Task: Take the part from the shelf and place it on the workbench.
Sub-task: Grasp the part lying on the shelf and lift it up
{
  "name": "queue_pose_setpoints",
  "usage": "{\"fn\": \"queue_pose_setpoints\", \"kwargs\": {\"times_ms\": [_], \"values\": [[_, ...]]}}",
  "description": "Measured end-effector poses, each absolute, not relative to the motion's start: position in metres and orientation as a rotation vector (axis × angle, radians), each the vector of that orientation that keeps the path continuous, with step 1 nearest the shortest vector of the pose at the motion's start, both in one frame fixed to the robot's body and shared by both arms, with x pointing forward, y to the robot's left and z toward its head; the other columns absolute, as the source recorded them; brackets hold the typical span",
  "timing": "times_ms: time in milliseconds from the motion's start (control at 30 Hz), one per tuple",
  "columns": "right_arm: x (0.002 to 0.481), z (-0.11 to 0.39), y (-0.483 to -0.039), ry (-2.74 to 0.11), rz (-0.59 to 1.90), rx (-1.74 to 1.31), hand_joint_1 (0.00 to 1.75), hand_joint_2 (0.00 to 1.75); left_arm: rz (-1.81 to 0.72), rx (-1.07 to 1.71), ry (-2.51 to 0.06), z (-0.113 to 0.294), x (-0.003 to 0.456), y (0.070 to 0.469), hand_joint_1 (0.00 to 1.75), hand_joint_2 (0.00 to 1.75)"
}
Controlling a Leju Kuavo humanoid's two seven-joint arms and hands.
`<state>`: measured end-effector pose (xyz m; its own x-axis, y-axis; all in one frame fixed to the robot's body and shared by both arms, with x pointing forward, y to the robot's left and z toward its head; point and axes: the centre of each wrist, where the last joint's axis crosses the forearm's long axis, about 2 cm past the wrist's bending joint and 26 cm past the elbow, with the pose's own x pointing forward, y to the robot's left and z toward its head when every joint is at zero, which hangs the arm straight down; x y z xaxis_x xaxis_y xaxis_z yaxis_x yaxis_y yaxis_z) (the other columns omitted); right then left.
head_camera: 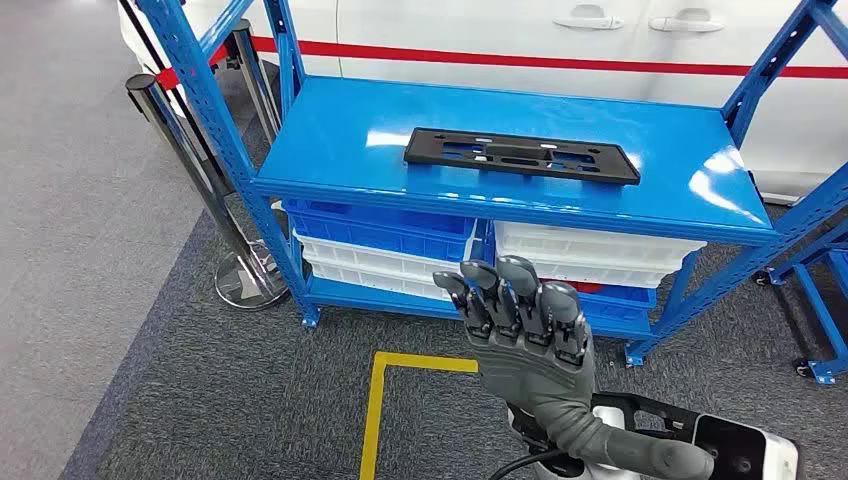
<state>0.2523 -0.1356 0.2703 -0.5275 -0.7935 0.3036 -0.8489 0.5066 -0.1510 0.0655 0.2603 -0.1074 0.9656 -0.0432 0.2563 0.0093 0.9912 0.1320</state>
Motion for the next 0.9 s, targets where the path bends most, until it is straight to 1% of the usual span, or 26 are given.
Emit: {"fn": "queue_pose_setpoints", "kwargs": {"times_ms": [900], "values": [[0.2425, 0.274, -0.1391, -2.592, 0.417, 1.376, 0.0, 0.0, -0.081, 0.126, -0.263, -0.1067, 0.0704, 0.2609, 0.0, 0.0]]}}
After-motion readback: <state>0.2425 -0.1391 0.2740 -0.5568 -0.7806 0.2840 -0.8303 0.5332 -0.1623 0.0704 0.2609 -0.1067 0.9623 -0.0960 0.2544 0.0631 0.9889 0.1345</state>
